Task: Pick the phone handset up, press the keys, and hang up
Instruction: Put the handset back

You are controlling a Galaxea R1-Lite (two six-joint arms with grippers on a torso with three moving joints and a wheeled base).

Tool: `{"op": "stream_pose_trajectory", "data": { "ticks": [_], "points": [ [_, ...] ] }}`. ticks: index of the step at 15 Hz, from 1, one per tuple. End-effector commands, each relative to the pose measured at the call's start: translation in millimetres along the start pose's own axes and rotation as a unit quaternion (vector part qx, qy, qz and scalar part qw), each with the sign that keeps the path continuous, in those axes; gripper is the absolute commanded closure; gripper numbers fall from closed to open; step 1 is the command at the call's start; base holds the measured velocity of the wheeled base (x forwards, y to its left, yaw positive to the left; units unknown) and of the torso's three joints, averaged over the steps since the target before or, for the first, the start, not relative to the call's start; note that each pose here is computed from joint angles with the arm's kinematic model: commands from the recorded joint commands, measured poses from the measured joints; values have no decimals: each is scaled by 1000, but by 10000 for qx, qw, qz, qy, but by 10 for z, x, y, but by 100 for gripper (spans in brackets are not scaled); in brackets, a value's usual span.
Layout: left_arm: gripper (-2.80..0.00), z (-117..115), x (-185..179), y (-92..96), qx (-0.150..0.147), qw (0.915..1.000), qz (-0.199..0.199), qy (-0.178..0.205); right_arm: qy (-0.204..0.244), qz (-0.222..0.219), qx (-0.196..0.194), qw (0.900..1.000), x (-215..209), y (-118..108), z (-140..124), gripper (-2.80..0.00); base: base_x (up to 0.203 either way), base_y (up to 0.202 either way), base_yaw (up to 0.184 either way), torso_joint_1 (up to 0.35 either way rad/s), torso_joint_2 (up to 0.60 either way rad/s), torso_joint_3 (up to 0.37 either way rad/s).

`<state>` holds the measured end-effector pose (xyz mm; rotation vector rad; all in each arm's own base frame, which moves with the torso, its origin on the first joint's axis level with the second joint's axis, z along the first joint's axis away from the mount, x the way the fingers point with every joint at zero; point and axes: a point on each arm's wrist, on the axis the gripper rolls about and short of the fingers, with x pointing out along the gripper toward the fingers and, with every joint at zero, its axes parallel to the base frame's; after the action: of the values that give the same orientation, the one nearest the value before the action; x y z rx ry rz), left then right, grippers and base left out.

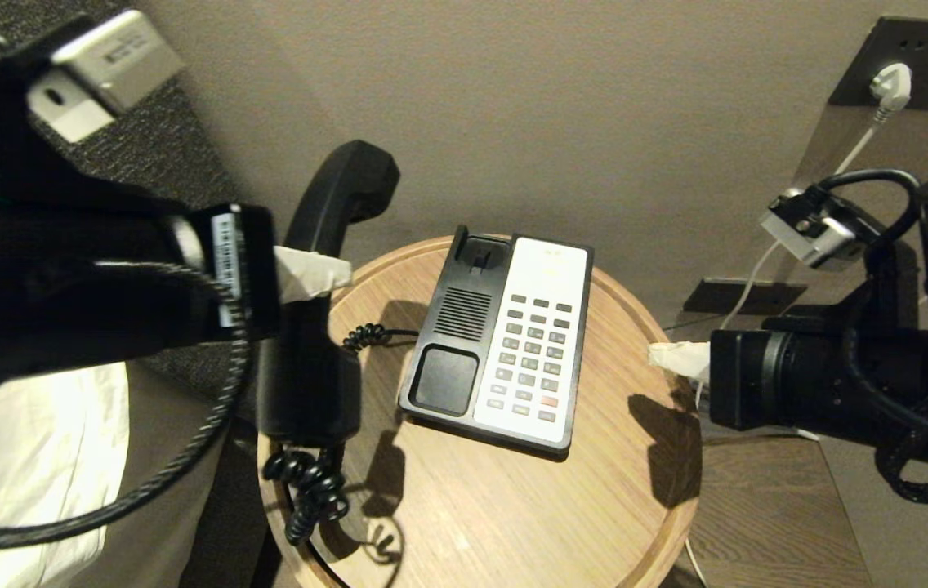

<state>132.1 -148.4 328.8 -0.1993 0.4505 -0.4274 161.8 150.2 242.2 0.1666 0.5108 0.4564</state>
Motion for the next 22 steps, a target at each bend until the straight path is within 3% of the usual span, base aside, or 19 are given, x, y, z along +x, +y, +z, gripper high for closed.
{"op": "stream_pose_trajectory", "data": {
  "ticks": [1,4,8,15,19,22],
  "points": [
    [0,-105,450,-177,260,9990,226,296,-227,-197,167,9994,-168,-162,17,0,0,0,0,0,0,0],
    [0,-171,635,-371,732,9964,285,327,-382,-547,350,9972,-335,-388,-69,0,0,0,0,0,0,0],
    [0,-298,723,-341,1244,9898,395,567,-657,-640,479,9946,-525,-480,-91,0,0,0,0,0,0,0],
    [0,-231,969,-496,1281,9890,543,500,-527,-735,482,9947,-725,-630,-470,0,0,0,0,0,0,0],
    [0,-291,1087,-511,1524,9839,711,600,-637,-700,497,9943,-796,-639,-488,0,0,0,0,0,0,0],
    [0,-272,1141,-445,1523,9828,843,612,-662,-675,500,9943,-812,-638,-486,0,0,0,0,0,0,0]
  ]
}}
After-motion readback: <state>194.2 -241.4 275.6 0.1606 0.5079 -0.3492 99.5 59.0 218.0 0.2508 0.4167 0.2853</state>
